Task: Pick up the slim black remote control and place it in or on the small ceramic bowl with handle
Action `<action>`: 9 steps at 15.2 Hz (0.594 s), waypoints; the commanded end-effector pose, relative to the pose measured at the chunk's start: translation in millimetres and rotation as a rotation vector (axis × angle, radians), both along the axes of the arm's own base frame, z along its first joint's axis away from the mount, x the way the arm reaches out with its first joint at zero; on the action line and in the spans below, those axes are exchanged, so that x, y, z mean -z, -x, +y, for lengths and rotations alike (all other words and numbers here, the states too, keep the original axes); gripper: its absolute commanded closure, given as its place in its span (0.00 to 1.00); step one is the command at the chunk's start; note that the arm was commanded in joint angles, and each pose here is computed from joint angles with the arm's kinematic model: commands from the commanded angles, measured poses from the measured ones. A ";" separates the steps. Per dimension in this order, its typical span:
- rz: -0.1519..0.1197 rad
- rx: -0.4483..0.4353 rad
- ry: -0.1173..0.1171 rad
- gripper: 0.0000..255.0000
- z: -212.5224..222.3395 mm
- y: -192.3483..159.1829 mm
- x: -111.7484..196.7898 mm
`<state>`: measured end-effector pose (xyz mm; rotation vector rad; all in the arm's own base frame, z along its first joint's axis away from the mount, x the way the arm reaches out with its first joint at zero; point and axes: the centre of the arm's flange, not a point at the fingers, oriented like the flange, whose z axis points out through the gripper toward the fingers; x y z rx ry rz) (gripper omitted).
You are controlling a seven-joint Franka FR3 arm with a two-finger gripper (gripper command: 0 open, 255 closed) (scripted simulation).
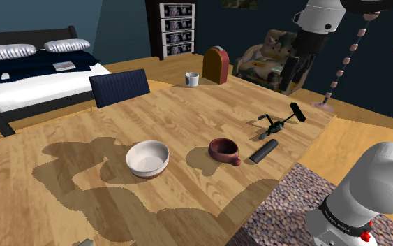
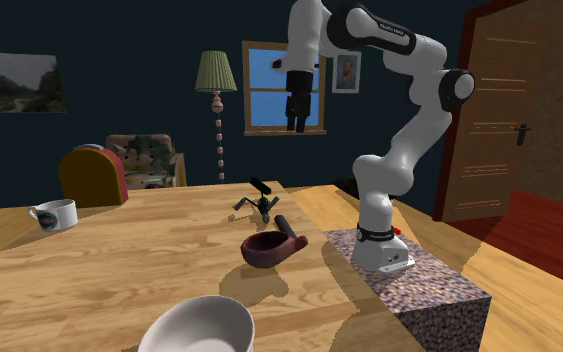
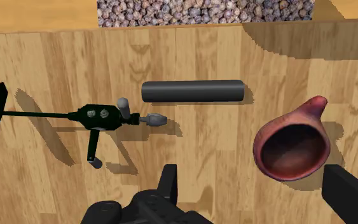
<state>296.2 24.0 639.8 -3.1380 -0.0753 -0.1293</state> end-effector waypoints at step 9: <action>0.049 -0.537 0.003 0.00 -29.1 -11.1 102.1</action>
